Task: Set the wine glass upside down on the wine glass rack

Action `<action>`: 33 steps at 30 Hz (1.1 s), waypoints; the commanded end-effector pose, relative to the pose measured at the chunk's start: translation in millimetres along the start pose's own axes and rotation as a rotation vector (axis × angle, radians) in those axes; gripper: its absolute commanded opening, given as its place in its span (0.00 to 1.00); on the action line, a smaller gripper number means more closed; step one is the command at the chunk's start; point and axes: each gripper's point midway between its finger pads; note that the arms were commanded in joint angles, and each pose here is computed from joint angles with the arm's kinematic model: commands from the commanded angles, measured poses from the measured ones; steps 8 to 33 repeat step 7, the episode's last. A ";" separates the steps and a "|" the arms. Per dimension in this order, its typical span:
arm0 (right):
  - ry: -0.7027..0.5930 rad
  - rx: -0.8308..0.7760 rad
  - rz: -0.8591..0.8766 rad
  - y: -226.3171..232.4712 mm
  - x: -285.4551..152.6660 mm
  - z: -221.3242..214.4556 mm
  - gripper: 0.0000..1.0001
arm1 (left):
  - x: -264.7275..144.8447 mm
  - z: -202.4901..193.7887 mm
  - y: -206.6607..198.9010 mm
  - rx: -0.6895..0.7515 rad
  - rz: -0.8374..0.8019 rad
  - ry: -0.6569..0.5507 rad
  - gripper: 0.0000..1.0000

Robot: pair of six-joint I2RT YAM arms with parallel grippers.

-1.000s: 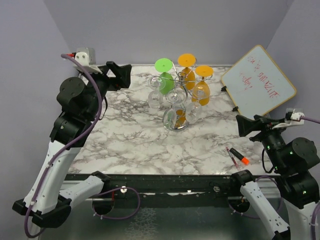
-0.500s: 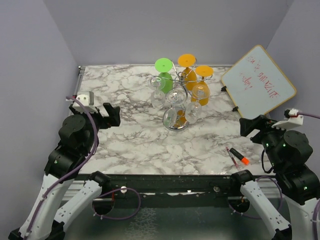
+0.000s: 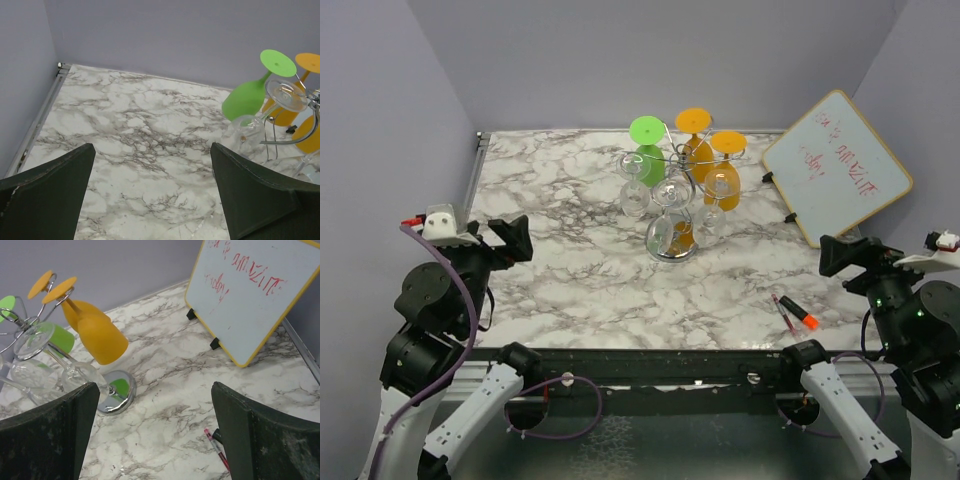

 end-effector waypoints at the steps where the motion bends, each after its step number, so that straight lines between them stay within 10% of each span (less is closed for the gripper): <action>1: -0.009 -0.013 -0.019 -5.2 -6.0 4.4 1.00 | -9.2 7.7 12.5 0.026 0.044 -0.011 0.99; 33: 0.018 -0.019 -0.001 -1.6 -0.8 -4.1 1.00 | -9.1 4.1 13.6 0.020 0.051 -0.002 0.99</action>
Point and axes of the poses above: each gripper's point midway between its finger pads, its own x axis out along the fingers, its own y axis along the line the jaws close on, z = x × y, and after that the axes turned 5 degrees about x, right-handed
